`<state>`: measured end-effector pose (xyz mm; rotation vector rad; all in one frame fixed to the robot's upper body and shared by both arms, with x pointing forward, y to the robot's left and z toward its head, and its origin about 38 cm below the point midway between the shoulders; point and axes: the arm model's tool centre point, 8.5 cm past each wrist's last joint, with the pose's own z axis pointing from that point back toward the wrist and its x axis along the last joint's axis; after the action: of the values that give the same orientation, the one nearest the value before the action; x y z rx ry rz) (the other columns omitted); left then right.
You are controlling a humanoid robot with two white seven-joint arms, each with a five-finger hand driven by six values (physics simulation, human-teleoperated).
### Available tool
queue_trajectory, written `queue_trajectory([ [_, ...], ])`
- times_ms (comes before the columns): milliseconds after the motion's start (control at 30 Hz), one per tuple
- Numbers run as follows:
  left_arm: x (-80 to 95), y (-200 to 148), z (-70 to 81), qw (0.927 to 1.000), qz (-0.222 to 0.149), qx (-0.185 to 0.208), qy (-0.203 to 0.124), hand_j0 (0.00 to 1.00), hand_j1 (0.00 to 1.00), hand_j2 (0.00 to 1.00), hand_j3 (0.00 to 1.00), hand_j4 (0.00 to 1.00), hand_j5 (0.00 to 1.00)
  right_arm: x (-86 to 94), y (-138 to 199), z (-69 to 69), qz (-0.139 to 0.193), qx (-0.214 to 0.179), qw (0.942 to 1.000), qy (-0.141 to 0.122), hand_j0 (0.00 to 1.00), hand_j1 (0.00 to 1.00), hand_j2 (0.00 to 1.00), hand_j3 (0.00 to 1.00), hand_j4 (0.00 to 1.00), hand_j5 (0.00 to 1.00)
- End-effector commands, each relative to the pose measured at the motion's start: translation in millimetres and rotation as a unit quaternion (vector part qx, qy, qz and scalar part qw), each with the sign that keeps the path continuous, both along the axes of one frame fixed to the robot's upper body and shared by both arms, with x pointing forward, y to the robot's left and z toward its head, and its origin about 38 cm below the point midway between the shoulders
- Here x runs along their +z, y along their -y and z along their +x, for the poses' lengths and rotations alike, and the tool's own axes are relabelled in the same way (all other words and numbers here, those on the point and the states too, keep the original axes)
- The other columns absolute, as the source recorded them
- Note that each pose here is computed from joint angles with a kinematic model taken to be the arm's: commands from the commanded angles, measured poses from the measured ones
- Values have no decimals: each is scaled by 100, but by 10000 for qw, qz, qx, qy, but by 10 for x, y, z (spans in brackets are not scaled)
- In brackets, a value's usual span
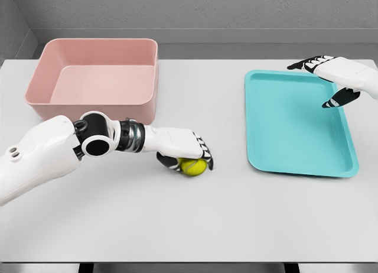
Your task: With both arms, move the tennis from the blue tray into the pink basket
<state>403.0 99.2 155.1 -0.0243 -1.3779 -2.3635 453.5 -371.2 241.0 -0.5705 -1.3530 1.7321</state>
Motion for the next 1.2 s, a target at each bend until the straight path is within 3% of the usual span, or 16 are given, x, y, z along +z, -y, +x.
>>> queue_trajectory([
  [0,8,-6,6,10000,-17,13,-7,47,47,47,47,47,47,6,5,0,16,-11,10000,1,100,100,100,100,100,100],
  [33,2,-13,1,10000,-16,4,-13,42,42,42,42,42,42,6,5,0,16,-11,10000,1,100,100,100,100,100,100],
  [533,27,-39,13,10000,-44,33,-1,39,39,39,39,39,39,6,5,0,16,-11,10000,1,100,100,100,100,100,100],
  [800,340,-95,32,9993,-345,-57,112,39,39,39,39,39,39,6,5,0,16,-11,10000,1,100,100,100,100,100,100],
  [967,597,-234,151,9986,-427,40,306,39,39,39,39,39,39,6,5,0,16,-11,10000,1,100,100,100,100,100,100],
  [1167,739,-329,222,9977,-472,155,460,39,39,39,39,39,39,6,5,0,16,-11,10000,1,100,100,100,100,100,100],
])
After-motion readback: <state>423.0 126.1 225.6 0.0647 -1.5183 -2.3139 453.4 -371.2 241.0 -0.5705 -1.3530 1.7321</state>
